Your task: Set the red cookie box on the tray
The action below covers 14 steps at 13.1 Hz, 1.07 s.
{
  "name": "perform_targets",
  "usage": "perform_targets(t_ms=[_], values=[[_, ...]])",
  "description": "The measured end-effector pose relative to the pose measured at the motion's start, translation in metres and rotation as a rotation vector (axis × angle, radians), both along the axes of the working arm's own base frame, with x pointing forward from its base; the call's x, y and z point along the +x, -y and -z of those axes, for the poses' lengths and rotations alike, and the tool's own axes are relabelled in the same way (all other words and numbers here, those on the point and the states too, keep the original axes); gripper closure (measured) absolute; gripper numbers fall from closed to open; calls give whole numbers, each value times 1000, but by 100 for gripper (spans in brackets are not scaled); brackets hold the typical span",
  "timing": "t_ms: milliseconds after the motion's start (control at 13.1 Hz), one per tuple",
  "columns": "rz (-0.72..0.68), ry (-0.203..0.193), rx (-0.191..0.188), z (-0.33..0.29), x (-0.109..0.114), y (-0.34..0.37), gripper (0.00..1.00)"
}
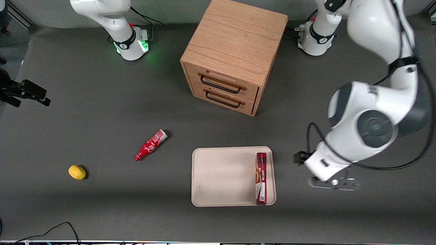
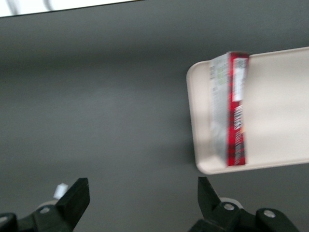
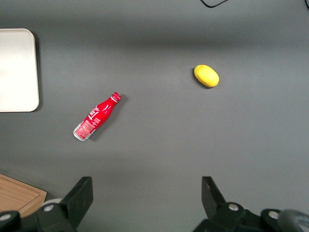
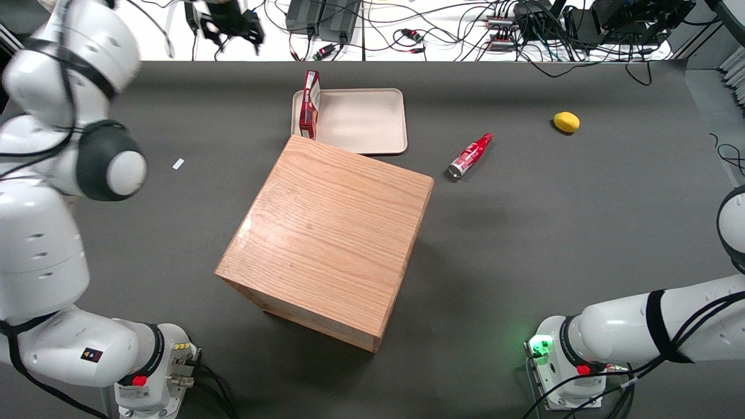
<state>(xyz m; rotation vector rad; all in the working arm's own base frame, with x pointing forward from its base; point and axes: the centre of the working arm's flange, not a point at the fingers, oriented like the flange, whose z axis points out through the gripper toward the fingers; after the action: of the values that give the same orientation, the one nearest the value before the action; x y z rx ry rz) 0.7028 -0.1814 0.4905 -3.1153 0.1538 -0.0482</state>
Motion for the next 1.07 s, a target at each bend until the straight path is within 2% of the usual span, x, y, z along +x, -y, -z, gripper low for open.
perform_targets(t_ms=[153, 305, 534, 763, 1068], values=[[-13, -29, 9, -30, -27, -49, 0], [-32, -66, 18, -65, -65, -91, 0], [-16, -76, 18, -112, -111, -152, 0], [10, -93, 21, -122, -127, -199, 0], [14, -106, 24, -117, -127, -202, 0]])
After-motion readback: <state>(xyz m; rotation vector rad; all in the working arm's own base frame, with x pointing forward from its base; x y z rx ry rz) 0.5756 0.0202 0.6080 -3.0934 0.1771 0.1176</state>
